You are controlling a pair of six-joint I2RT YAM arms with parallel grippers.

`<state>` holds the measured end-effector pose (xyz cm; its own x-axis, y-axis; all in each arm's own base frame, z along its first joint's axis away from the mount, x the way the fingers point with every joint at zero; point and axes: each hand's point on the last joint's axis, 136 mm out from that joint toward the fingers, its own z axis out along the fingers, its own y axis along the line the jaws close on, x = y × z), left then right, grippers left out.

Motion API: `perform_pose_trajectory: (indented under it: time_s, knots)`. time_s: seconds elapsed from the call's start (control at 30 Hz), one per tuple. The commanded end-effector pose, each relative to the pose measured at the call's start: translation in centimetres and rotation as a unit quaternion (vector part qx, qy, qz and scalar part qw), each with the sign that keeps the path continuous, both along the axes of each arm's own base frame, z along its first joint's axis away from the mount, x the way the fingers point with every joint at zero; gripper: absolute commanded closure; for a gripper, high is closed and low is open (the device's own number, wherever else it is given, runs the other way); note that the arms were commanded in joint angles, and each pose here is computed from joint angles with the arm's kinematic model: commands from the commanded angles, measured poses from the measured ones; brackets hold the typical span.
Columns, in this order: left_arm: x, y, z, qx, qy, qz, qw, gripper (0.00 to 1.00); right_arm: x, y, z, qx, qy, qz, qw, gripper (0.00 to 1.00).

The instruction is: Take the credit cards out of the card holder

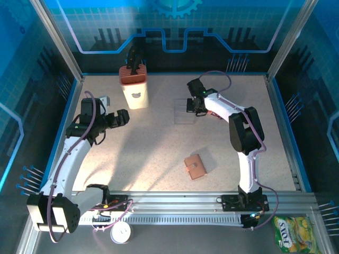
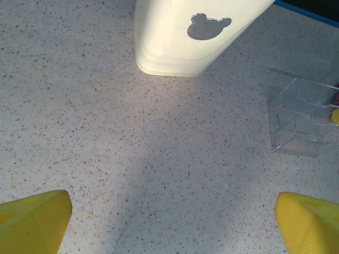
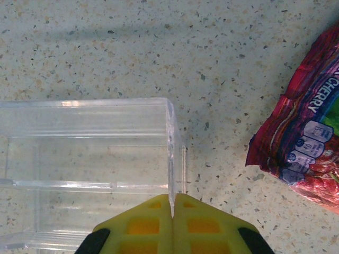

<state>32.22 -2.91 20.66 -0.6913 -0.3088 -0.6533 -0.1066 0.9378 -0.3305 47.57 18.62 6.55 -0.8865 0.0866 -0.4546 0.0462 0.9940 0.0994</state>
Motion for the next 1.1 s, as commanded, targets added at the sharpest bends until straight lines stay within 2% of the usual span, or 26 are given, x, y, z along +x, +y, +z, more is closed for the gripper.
perform_pose_trajectory:
  time_s: [0.0, 0.37, 0.57, 0.8, 1.07]
  knots:
    - [0.1, -0.2, 0.6, -0.011, -0.002, -0.006, 1.000, 0.01, 0.2, -0.5, 1.5, 0.017, -0.014, -0.016, 1.000, 0.95]
    - [0.2, -0.2, 0.6, -0.018, -0.001, -0.007, 1.000, 0.01, 0.0, -0.5, 4.6, 0.025, -0.037, -0.013, 0.999, 0.82]
    - [0.1, -0.2, 0.8, -0.020, -0.003, -0.008, 1.000, 0.01, -1.7, -0.2, 6.3, 0.028, -0.033, -0.002, 0.999, 0.78]
    - [0.0, -0.2, 1.0, -0.019, -0.005, -0.006, 1.000, 0.01, -7.2, 1.7, 7.1, 0.030, -0.010, 0.040, 0.999, 0.70]
    - [-0.2, -0.2, 1.3, -0.022, -0.011, -0.008, 1.000, 0.01, -16.5, 5.3, 5.5, 0.083, 0.050, 0.088, 0.991, 0.58]
